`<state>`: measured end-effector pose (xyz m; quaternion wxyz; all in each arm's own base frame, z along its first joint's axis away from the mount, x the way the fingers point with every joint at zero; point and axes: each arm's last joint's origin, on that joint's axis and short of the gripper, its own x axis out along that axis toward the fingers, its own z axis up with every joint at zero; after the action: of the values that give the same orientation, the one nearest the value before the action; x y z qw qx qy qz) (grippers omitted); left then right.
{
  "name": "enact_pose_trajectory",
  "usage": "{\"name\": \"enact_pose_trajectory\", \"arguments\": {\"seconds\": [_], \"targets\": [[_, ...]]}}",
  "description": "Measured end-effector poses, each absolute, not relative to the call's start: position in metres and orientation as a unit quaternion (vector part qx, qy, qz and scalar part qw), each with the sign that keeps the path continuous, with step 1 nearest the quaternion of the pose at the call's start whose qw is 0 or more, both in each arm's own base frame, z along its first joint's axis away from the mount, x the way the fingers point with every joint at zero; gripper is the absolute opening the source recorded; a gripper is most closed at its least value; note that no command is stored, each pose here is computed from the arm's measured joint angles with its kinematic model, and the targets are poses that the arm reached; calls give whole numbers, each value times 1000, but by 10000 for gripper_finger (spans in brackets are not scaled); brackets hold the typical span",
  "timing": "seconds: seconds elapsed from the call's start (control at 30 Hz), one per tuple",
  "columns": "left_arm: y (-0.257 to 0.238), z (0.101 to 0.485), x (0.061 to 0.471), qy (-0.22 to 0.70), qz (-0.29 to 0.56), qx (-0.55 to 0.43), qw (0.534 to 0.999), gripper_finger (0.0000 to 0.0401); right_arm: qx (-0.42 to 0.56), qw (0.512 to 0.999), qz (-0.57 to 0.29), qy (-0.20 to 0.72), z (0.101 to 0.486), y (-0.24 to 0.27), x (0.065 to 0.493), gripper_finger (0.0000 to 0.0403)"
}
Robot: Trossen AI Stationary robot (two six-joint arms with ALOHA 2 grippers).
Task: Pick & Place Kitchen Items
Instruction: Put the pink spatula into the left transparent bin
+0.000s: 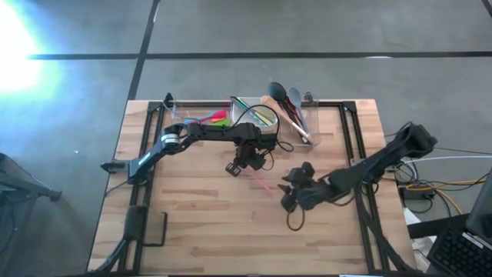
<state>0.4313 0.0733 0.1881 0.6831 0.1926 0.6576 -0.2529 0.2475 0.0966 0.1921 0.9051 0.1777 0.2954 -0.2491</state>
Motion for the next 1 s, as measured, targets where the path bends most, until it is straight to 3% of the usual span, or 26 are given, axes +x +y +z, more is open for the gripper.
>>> {"name": "enact_pose_trajectory", "arguments": {"seconds": [0.33,0.57,1.0], "targets": [[73,188,432,656,-250,192,685,18,215,892,-277,284,160,91,275,182],[74,188,432,655,-250,193,686,18,224,894,-242,301,136,82,297,206],[74,189,432,655,-248,192,687,18,218,884,-233,341,112,68,316,204]]}}
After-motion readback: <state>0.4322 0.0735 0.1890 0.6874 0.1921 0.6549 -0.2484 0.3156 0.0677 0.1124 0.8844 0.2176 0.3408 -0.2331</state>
